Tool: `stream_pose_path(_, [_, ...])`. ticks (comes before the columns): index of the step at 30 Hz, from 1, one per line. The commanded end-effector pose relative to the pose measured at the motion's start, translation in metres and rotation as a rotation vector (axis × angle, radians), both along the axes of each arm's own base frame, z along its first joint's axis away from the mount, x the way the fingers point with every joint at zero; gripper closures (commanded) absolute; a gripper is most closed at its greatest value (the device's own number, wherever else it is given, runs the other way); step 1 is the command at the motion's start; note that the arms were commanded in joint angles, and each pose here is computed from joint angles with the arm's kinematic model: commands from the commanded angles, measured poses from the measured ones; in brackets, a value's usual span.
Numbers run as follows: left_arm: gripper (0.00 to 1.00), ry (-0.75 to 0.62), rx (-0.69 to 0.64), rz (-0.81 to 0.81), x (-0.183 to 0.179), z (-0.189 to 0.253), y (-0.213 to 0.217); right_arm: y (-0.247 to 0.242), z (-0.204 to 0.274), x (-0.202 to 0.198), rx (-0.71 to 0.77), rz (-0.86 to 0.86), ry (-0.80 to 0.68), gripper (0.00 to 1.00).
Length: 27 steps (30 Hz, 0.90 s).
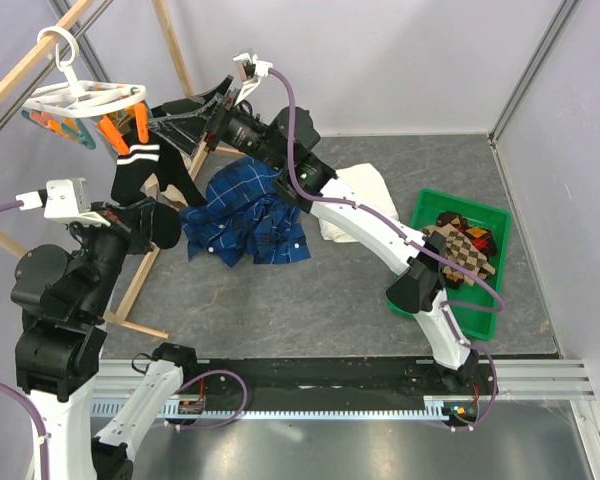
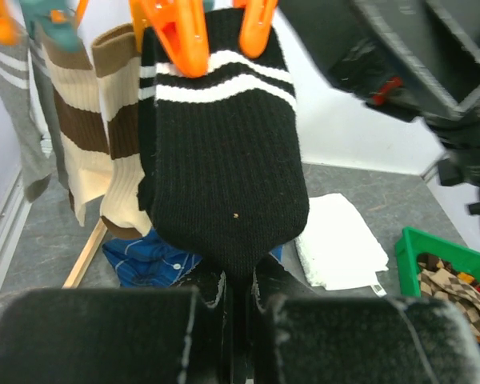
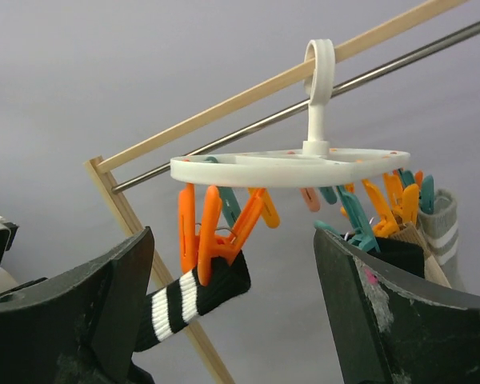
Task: Remove the socks clipped to the hanger
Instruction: Remove the sock from the hanger.
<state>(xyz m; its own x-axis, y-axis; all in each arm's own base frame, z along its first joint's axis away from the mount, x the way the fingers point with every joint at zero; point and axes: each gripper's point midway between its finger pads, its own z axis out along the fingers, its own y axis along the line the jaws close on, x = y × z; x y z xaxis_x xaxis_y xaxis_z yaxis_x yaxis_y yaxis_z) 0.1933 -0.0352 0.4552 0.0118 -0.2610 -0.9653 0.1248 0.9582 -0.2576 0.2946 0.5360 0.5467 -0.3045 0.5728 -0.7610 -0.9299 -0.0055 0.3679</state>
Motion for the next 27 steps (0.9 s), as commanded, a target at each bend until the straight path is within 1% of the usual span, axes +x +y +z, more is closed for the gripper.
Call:
stream_pose_path(1, [0.98,0.004,-0.011,-0.053,-0.002,-0.006,-0.01,0.0,0.016,-0.012,0.073,0.045,0.014,0.12])
stream_pose_path(6, [0.98,-0.001,0.001,-0.062,-0.007,-0.013,-0.01,0.014,0.01,-0.027,0.066,0.076,0.002,0.13])
stream_pose_path(10, [0.98,-0.006,0.015,-0.061,-0.008,-0.014,-0.009,0.018,0.011,-0.032,0.074,0.062,-0.013,0.15])
stream_pose_path(17, [0.98,-0.008,0.016,-0.069,-0.009,-0.015,-0.01,0.023,0.015,-0.035,0.123,0.068,-0.03,0.23])
stream_pose_path(22, [0.98,-0.006,0.014,-0.079,-0.007,-0.015,-0.013,0.023,0.018,-0.033,0.163,0.072,-0.032,0.27])
stream_pose_path(25, [0.98,-0.004,0.002,-0.088,-0.005,-0.016,-0.015,0.022,0.02,-0.031,0.177,0.061,-0.03,0.36])
stream_pose_path(26, [0.98,0.0,-0.002,-0.088,-0.002,-0.016,-0.016,0.02,0.022,-0.03,0.189,0.058,-0.028,0.4])
stream_pose_path(27, [0.98,-0.003,-0.004,-0.112,-0.002,-0.014,-0.02,0.021,0.022,-0.03,0.203,0.063,-0.021,0.41])
